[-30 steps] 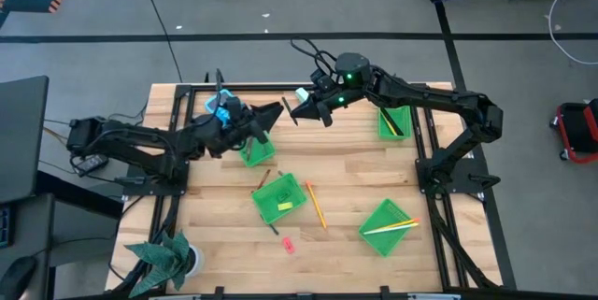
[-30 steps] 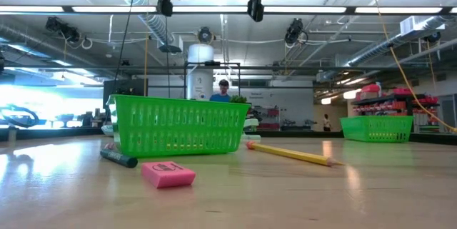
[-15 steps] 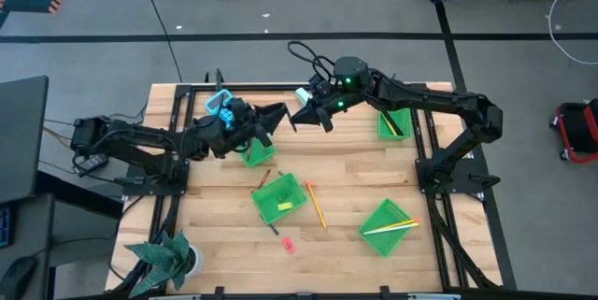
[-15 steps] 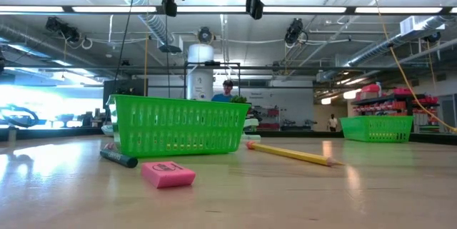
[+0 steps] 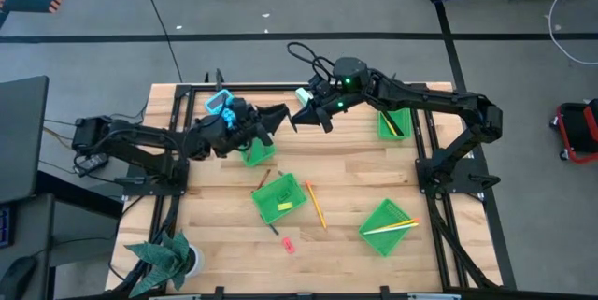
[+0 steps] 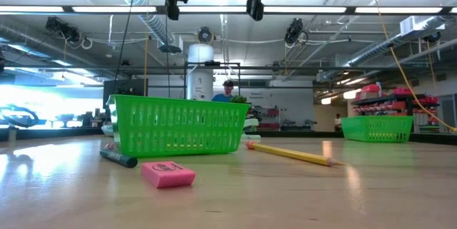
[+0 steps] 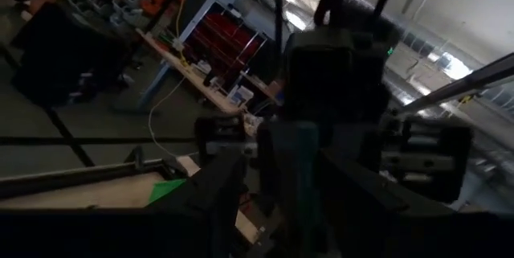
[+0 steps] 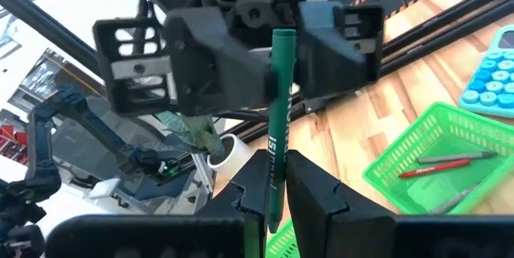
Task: Sort crayons/erasers/pens/pencils in bins
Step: Put the top green crayon into the top left green bin
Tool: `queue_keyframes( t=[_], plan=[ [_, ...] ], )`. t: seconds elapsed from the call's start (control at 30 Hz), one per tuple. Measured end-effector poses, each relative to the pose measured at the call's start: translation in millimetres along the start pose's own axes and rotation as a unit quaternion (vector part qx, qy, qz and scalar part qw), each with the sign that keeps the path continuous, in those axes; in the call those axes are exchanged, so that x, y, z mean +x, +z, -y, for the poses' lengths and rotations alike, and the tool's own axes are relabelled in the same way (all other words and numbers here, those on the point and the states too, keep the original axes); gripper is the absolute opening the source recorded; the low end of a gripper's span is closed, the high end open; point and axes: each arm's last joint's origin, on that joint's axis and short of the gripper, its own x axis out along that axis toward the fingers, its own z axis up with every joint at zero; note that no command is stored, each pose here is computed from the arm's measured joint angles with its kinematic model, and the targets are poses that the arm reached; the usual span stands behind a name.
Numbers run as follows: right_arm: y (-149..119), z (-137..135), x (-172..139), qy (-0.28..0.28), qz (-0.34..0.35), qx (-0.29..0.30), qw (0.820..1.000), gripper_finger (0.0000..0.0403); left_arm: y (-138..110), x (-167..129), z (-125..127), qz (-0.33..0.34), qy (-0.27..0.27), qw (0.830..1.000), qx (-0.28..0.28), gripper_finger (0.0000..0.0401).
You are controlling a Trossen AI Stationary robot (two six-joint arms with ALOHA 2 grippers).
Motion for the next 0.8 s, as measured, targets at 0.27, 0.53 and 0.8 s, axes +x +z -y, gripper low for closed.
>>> queue_keyframes(
  t=[0.27, 0.53, 0.8],
  plan=[
    [0.2, 0.0, 0.0, -0.001, 0.001, -0.001, 1.0, 0.0044, 0.4, -0.7, 2.7, -0.001, -0.016, 1.0, -0.019, 0.0171],
    [0.1, 0.0, 0.0, -0.001, 0.0, -0.008, 1.0, 0.0044, -0.1, -0.8, 2.7, -0.006, -0.019, 1.0, -0.021, 0.0115],
    [0.1, 0.1, 0.0, -0.003, 0.001, -0.008, 1.0, 0.0044, -0.3, -0.8, 3.2, -0.01, -0.026, 0.999, -0.023, 0.0023]
  ],
)
